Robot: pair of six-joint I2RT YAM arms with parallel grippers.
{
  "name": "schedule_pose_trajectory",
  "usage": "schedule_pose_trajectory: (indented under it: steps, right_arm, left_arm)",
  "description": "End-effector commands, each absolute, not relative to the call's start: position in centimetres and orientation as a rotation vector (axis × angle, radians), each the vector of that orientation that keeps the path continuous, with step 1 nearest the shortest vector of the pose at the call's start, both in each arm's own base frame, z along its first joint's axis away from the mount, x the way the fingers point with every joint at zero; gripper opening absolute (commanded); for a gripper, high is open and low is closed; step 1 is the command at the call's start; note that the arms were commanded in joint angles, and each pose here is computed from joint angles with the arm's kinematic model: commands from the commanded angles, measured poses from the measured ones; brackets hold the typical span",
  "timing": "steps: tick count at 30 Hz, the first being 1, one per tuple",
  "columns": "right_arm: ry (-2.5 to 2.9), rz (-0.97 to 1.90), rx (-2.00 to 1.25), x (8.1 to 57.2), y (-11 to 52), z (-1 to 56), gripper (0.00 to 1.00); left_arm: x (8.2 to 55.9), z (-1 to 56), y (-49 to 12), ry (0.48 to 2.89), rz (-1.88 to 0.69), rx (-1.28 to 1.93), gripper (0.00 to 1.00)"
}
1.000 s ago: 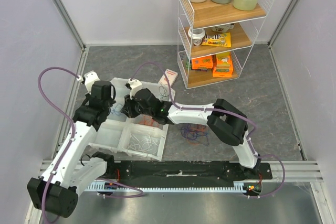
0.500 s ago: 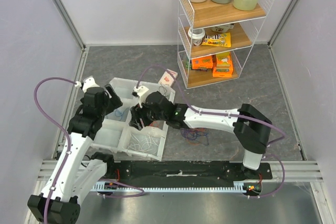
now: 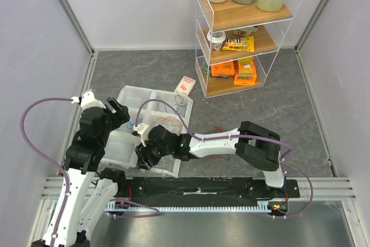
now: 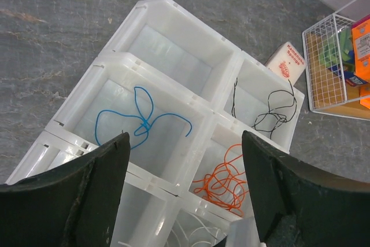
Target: Untangle the cables
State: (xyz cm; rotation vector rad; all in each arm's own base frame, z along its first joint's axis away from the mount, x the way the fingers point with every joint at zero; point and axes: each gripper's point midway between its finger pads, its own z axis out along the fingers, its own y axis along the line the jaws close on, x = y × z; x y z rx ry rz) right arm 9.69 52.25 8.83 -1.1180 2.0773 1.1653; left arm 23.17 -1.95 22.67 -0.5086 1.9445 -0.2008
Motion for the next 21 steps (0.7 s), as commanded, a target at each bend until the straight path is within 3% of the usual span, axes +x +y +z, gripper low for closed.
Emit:
schedule_pose_trajectory:
  steps: [1, 12, 18, 21]
  right_arm:
    - [2.022, 1.242, -1.042, 10.1, 54.5, 10.9, 0.55]
    - [2.030, 1.272, -0.918, 11.0, 55.6, 11.3, 0.46]
    - [2.094, 1.204, -0.903, 11.6, 55.4, 9.9, 0.26]
    - [2.087, 1.194, -0.888, 11.7, 54.8, 10.5, 0.09]
  left_arm:
    - [22.8, 24.6, -1.2, 1.893, -0.164, -0.479, 0.83]
    - [22.3, 24.8, -1.8, 1.884, -0.183, -0.427, 0.82]
    - [22.0, 25.1, -1.9, 1.871, -0.178, -0.401, 0.82]
    - [21.8, 25.3, -1.9, 1.864, -0.176, -0.388, 0.82]
